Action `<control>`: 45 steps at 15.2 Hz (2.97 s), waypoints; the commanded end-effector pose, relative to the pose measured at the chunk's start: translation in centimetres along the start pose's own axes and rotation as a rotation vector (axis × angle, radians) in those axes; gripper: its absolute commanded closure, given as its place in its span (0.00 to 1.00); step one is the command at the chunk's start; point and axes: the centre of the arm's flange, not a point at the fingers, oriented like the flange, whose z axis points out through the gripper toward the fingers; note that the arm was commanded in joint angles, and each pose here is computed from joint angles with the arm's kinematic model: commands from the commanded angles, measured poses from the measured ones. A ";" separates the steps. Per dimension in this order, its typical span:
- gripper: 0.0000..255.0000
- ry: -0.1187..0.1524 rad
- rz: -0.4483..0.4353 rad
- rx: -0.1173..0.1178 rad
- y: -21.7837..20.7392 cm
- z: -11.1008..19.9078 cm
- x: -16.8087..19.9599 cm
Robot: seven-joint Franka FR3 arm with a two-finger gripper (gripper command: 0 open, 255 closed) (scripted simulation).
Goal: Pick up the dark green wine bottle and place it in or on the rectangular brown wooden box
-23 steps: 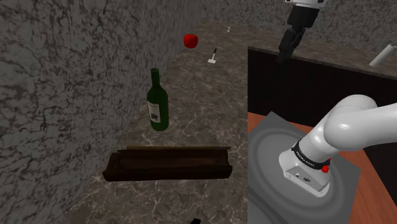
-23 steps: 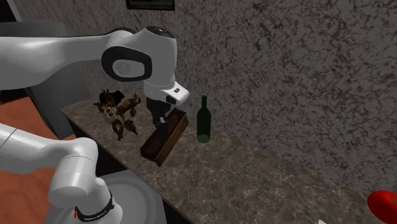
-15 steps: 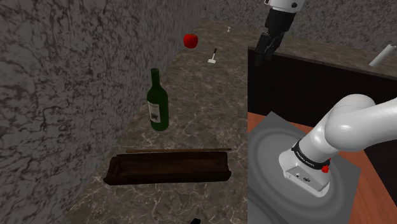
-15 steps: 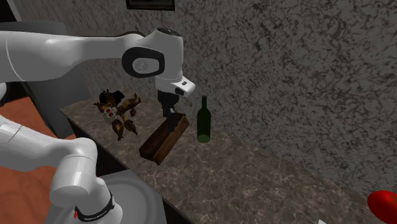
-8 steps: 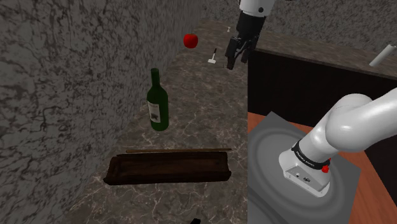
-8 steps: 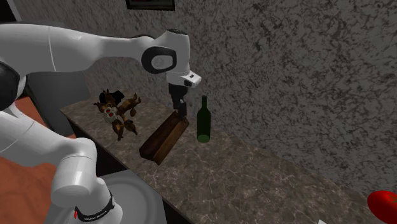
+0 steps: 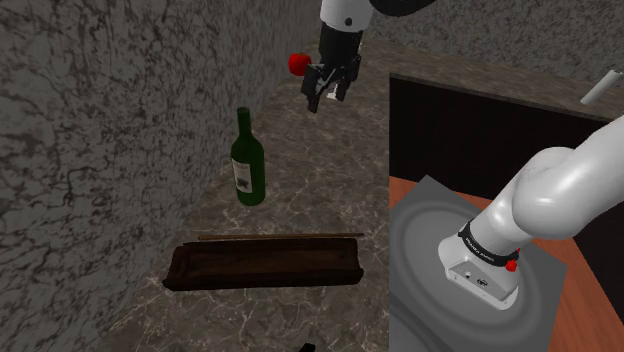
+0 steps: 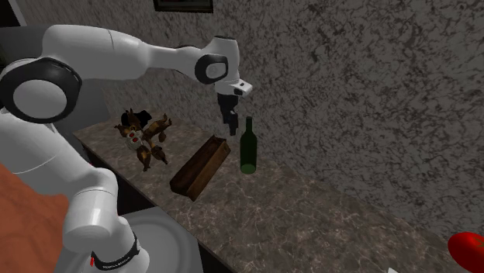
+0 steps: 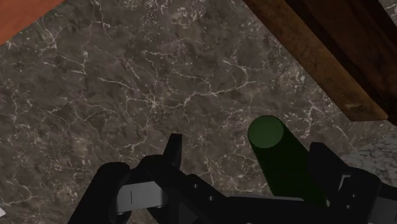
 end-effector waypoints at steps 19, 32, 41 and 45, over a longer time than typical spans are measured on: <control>0.00 0.089 0.022 -0.067 -14.0 6.9 11.3; 1.00 0.089 0.022 -0.067 -13.9 7.7 11.4; 1.00 0.089 0.022 -0.067 -14.0 6.6 11.4; 1.00 0.089 0.022 -0.067 -14.0 4.5 11.4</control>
